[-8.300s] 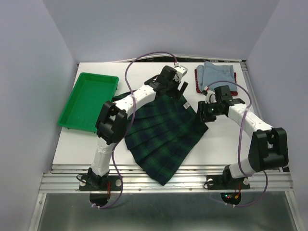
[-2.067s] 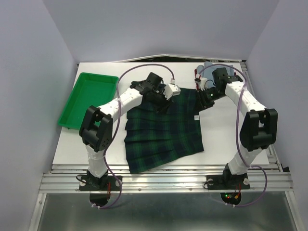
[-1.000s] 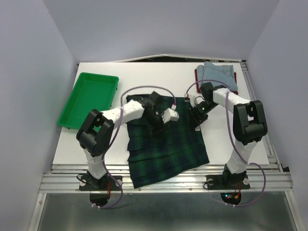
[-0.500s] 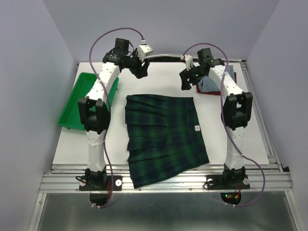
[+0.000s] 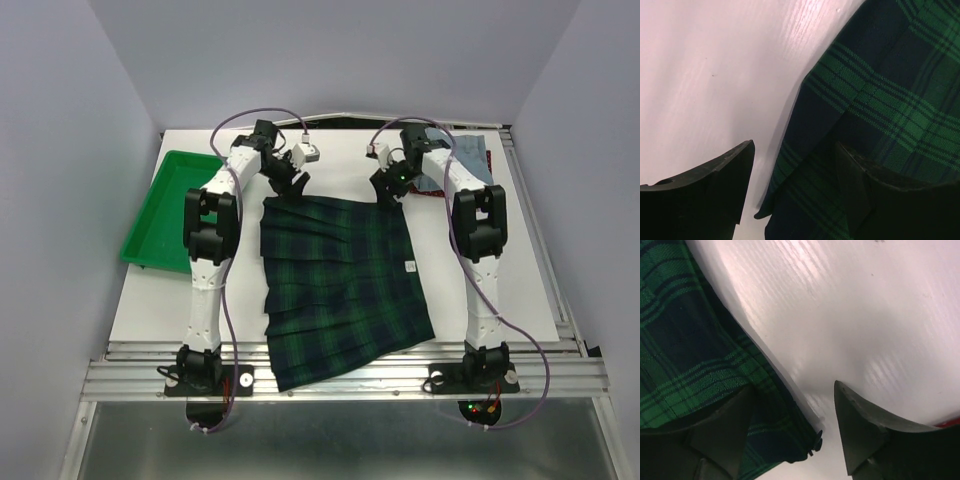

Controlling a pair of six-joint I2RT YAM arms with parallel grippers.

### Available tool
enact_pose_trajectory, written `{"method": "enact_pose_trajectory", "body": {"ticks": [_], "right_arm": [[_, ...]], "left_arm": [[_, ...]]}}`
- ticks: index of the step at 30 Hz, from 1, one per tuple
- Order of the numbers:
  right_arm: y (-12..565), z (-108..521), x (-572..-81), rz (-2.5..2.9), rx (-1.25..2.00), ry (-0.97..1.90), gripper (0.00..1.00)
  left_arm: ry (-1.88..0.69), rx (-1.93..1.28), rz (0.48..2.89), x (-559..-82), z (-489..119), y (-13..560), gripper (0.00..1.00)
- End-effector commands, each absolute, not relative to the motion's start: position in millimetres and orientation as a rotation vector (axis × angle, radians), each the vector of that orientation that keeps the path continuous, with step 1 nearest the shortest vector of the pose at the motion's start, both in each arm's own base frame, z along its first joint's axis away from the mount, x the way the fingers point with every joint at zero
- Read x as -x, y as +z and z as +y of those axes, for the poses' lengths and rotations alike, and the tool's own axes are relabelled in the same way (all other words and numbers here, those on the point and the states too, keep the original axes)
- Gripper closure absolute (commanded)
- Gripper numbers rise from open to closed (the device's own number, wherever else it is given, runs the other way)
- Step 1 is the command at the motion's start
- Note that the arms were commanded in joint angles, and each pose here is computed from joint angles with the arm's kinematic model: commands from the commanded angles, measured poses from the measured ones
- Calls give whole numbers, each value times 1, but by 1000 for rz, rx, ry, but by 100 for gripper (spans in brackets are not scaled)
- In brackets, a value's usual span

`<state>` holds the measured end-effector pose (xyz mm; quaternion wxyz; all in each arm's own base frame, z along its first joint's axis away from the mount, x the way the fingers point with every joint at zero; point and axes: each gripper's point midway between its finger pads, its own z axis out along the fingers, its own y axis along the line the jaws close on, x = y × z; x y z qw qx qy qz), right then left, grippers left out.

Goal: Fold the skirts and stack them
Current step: Flatten the skirt out, then fold the skirt

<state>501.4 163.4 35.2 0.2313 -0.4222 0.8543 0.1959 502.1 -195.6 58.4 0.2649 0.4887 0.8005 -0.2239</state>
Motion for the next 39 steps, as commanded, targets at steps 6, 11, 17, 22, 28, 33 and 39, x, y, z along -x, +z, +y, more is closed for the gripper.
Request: {"method": "enact_pose_trajectory", "body": {"ticks": [6, 11, 17, 22, 28, 33, 39], "right_arm": [[24, 152, -493, 2354, 1223, 535, 45], [32, 151, -488, 2336, 1256, 540, 55], [51, 153, -504, 2320, 1198, 499, 99], [96, 150, -550, 2225, 1040, 374, 99], [161, 129, -594, 2079, 891, 184, 99], [196, 130, -592, 1994, 913, 165, 99], [217, 136, -544, 1939, 1010, 230, 99]], "left_arm": [[-633, -1416, 2248, -477, -180, 27, 42], [-631, -1420, 2236, -474, -171, 39, 62], [-433, -1255, 2178, -524, -163, 76, 100], [-245, -1077, 2058, -585, -160, 139, 100], [-14, -934, 1927, -620, -142, 201, 100], [20, -896, 1898, -607, -137, 235, 100], [-71, -915, 1968, -539, -144, 244, 100]]}}
